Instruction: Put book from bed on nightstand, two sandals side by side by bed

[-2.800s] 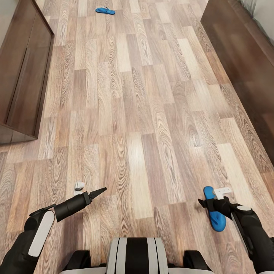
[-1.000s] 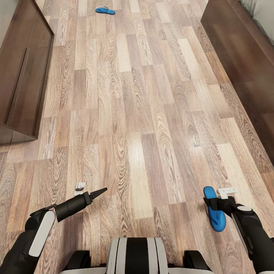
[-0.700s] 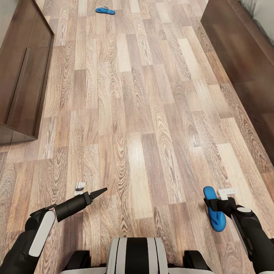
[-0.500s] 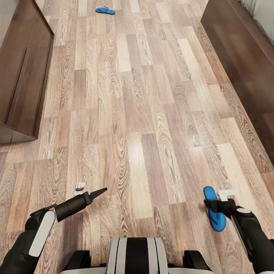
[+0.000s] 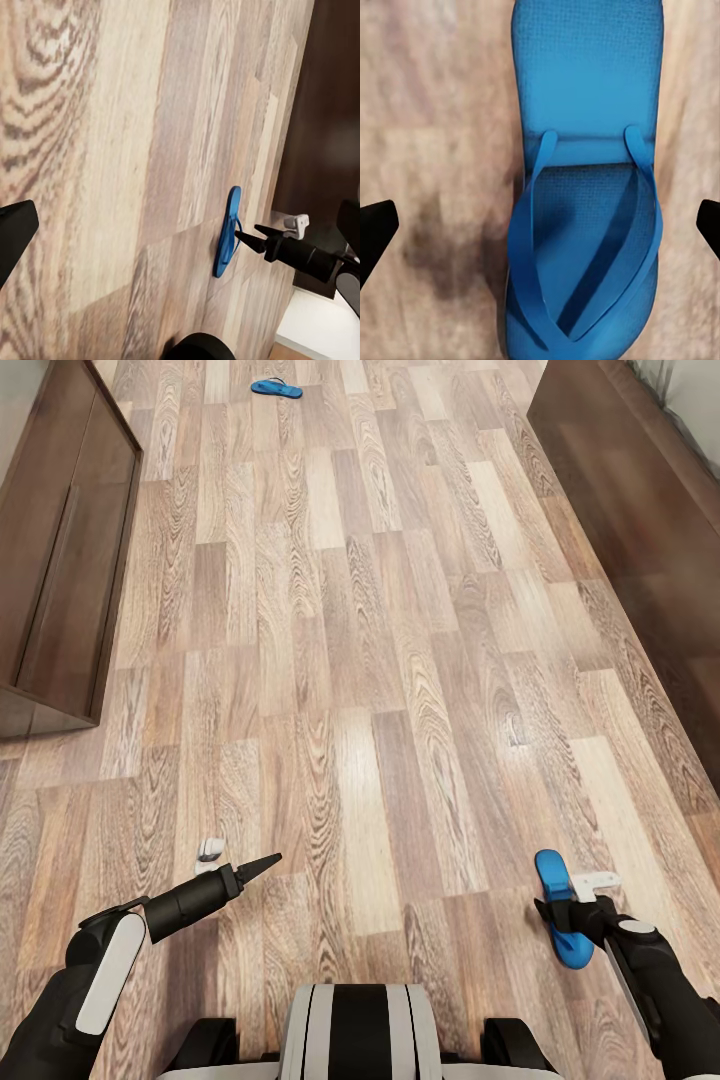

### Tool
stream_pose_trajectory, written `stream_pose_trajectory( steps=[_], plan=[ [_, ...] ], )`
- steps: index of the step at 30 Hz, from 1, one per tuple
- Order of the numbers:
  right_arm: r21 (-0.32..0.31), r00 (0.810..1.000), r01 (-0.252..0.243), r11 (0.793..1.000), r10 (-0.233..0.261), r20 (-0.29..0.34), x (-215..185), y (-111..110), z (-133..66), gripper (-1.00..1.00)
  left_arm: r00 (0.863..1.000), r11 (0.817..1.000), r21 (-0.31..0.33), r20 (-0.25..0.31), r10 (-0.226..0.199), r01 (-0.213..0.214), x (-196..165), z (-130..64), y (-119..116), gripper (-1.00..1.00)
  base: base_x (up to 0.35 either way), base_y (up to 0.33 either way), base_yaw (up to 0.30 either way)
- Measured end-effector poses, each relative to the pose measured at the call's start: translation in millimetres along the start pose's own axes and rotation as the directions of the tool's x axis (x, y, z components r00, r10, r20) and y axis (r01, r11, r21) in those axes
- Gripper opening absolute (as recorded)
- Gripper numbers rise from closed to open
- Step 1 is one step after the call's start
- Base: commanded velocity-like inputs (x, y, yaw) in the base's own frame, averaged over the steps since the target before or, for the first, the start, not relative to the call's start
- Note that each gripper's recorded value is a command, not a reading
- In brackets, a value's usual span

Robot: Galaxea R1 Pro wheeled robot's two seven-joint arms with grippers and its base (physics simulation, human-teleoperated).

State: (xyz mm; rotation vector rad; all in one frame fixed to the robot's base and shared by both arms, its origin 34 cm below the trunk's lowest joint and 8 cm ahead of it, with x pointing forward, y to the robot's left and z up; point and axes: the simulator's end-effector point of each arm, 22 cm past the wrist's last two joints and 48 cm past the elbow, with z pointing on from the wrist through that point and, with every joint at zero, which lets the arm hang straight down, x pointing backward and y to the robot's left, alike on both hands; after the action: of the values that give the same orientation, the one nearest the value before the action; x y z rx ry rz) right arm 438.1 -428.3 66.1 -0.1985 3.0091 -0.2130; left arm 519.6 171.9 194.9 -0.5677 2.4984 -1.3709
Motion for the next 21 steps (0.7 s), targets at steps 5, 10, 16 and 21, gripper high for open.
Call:
stream_pose_trajectory(
  steps=[5,10,16,21],
  plan=[
    [0.000,1.000,0.000,1.000,0.000,0.000,0.2,0.0,0.1,1.00,1.000,1.000,0.000,0.000,0.000,0.000,0.0,0.0,0.0,1.00,0.000,0.000,0.000],
    [-0.011,0.999,-0.012,1.000,0.011,-0.051,23.6,3.7,6.3,1.00,1.000,1.000,0.000,0.000,0.000,0.000,0.1,0.1,0.0,1.00,0.000,0.000,0.000],
    [-0.018,0.998,-0.012,1.000,0.010,-0.063,36.6,6.3,10.8,1.00,1.000,1.000,0.000,-0.001,0.000,0.000,0.2,0.1,-0.1,1.00,0.000,0.000,0.000],
    [-0.025,0.996,-0.018,1.000,0.016,-0.088,50.8,8.5,13.8,1.00,1.000,1.000,0.000,0.000,0.000,0.000,0.1,0.0,0.0,1.00,0.000,0.000,0.000]
  ],
)
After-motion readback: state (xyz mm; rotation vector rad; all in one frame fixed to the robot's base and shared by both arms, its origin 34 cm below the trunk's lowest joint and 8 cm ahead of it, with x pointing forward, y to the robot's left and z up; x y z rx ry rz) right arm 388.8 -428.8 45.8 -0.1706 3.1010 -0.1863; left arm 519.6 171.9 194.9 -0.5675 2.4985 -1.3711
